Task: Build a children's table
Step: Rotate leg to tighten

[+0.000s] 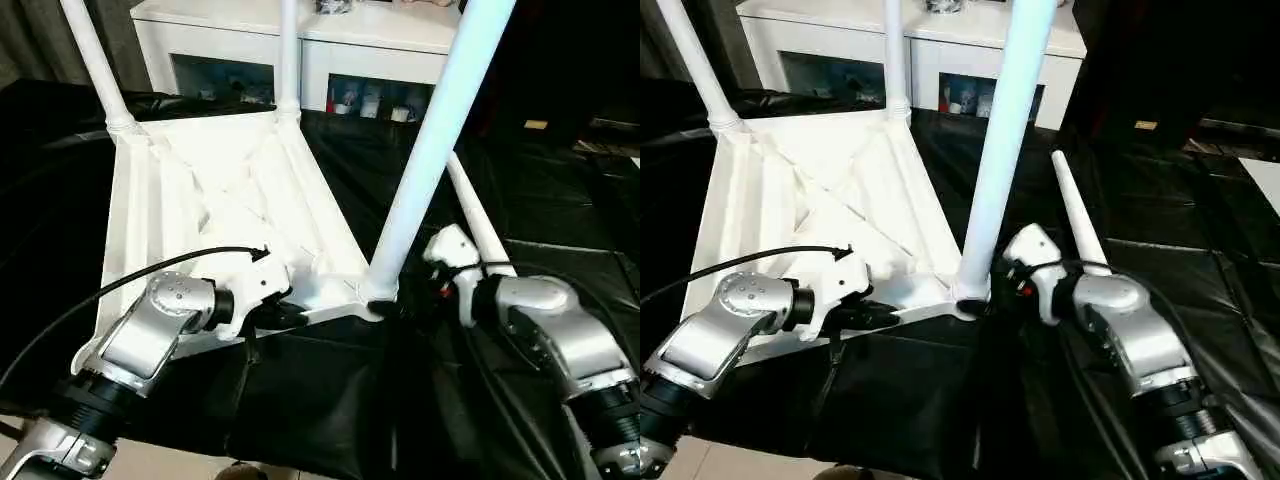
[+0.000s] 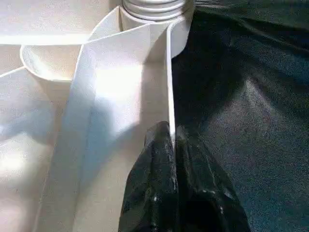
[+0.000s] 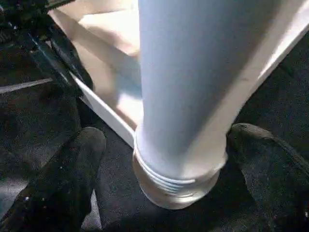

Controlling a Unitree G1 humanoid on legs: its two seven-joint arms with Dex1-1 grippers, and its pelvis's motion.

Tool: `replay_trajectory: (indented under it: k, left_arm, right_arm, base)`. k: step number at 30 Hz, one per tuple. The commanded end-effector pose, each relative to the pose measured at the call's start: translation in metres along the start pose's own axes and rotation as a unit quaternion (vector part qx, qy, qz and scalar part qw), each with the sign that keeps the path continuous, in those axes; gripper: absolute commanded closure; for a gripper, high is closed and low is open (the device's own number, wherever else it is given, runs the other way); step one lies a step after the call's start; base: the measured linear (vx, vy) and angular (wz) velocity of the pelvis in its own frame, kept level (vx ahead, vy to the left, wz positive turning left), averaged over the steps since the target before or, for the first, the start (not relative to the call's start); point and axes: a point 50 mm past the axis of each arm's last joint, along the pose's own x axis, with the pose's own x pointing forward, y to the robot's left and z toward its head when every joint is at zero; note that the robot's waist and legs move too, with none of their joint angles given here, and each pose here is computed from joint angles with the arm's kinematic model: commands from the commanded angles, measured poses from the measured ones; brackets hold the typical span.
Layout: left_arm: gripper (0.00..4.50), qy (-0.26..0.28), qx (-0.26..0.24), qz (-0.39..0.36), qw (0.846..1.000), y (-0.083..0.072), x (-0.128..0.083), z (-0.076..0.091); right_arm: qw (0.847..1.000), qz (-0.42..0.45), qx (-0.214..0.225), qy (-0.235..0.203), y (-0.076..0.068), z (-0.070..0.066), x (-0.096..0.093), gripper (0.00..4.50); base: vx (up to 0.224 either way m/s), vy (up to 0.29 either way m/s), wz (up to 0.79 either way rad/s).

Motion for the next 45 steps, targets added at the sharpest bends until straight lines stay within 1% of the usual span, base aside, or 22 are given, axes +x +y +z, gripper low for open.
replay_trajectory:
  k: [1, 2, 3, 4, 6, 9, 11, 14, 16, 20, 28, 30, 31, 32, 36, 37, 38, 40, 41, 42, 43, 45]
  left_arm:
    - [4.50, -0.032, 0.024, -0.018, 0.999, -0.002, 0.000, 0.014]
    - [4.50, -0.032, 0.024, -0.018, 0.999, -0.002, 0.000, 0.014]
    - [4.50, -0.032, 0.024, -0.020, 0.999, -0.002, 0.001, 0.014]
    - [4.50, -0.032, 0.024, -0.021, 0.999, -0.002, 0.001, 0.014]
    - [4.50, -0.032, 0.024, -0.022, 0.999, -0.003, 0.001, 0.013]
    - [4.50, -0.031, 0.024, -0.023, 0.999, -0.003, 0.001, 0.013]
    - [4.50, -0.030, 0.023, -0.024, 0.999, -0.003, 0.001, 0.013]
    - [4.50, -0.027, 0.024, -0.024, 0.999, -0.003, 0.000, 0.012]
    - [4.50, -0.026, 0.023, -0.024, 0.999, -0.003, -0.001, 0.011]
    - [4.50, -0.024, 0.022, -0.024, 0.999, -0.003, -0.002, 0.010]
    - [4.50, -0.023, 0.010, -0.020, 0.999, -0.003, 0.000, 0.007]
    - [4.50, -0.024, -0.009, 0.008, 1.000, -0.002, 0.010, 0.006]
    - [4.50, -0.026, -0.022, 0.029, 0.999, -0.001, 0.016, 0.007]
    - [4.50, -0.029, -0.046, 0.060, 0.997, 0.000, 0.026, 0.009]
    - [4.50, -0.029, -0.080, 0.115, 0.990, 0.003, 0.046, 0.015]
    - [4.50, -0.029, -0.080, 0.115, 0.990, 0.003, 0.046, 0.015]
    - [4.50, -0.029, -0.098, 0.152, 0.983, 0.006, 0.057, 0.021]
    - [4.50, -0.024, -0.113, 0.200, 0.973, 0.011, 0.069, 0.029]
    - [4.50, -0.025, -0.112, 0.213, 0.970, 0.012, 0.074, 0.034]
    - [4.50, -0.025, -0.112, 0.213, 0.970, 0.012, 0.074, 0.034]
    - [4.50, -0.028, -0.109, 0.222, 0.968, 0.012, 0.080, 0.041]
    - [4.50, -0.035, -0.096, 0.221, 0.970, 0.011, 0.084, 0.045]
  right_arm:
    - [1.000, -0.003, -0.006, 0.000, -0.002, 0.001, 0.002, 0.05]
    - [1.000, -0.006, 0.000, -0.006, -0.002, 0.001, 0.003, 0.22]
    - [1.000, -0.006, 0.011, -0.015, -0.003, 0.002, 0.006, 0.22]
    - [1.000, -0.007, 0.013, -0.016, -0.003, 0.002, 0.006, 0.22]
    - [1.000, -0.007, 0.017, -0.015, -0.003, -0.001, 0.008, 0.51]
    - [0.999, -0.018, 0.023, -0.016, -0.005, -0.004, 0.010, 0.70]
    - [0.999, -0.020, 0.024, -0.013, -0.006, -0.006, 0.011, 0.94]
    - [1.000, -0.015, 0.023, -0.009, -0.005, -0.009, 0.013, 1.15]
    - [1.000, -0.015, 0.024, -0.009, -0.005, -0.009, 0.013, 1.38]
    - [0.999, -0.015, 0.026, -0.012, -0.006, -0.010, 0.014, 1.67]
    - [0.999, -0.023, 0.044, -0.016, -0.004, -0.016, 0.020, 1.78]
    - [0.991, -0.105, 0.080, -0.014, -0.009, -0.023, 0.031, 1.78]
    - [0.984, -0.150, 0.098, -0.011, -0.011, -0.026, 0.036, 1.78]
    - [0.969, -0.210, 0.130, -0.004, -0.011, -0.032, 0.045, 1.78]
    - [0.946, -0.283, 0.158, 0.026, -0.007, -0.041, 0.062, 1.78]
    - [0.946, -0.283, 0.158, 0.026, -0.007, -0.041, 0.062, 1.78]
    - [0.929, -0.321, 0.179, 0.037, -0.005, -0.043, 0.072, 1.78]
    - [0.900, -0.381, 0.206, 0.047, -0.006, -0.044, 0.082, 1.78]
    - [0.897, -0.386, 0.207, 0.049, -0.004, -0.042, 0.088, 1.78]
    - [0.897, -0.386, 0.207, 0.049, -0.004, -0.042, 0.088, 1.78]
    - [0.900, -0.379, 0.211, 0.035, -0.002, -0.036, 0.098, 1.78]
    - [0.908, -0.358, 0.219, 0.009, 0.001, -0.027, 0.106, 1.78]
  base:
    - [0.000, 0.000, 0.00]
    - [0.000, 0.000, 0.00]
    - [0.000, 0.000, 0.00]
    - [0.000, 0.000, 0.00]
    - [0.000, 0.000, 0.00]
    - [0.000, 0.000, 0.00]
    - [0.000, 0.000, 0.00]
    - [0.000, 0.000, 0.00]
    - [0.000, 0.000, 0.00]
    - [0.000, 0.000, 0.00]
    - [0.000, 0.000, 0.00]
    - [0.000, 0.000, 0.00]
    - [0.000, 0.000, 0.00]
    - [0.000, 0.000, 0.00]
    - [0.000, 0.000, 0.00]
    - [0.000, 0.000, 0.00]
    - [0.000, 0.000, 0.00]
    - [0.000, 0.000, 0.00]
    - [0.000, 0.000, 0.00]
    - [0.000, 0.000, 0.00]
    - [0.000, 0.000, 0.00]
    - [0.000, 0.000, 0.00]
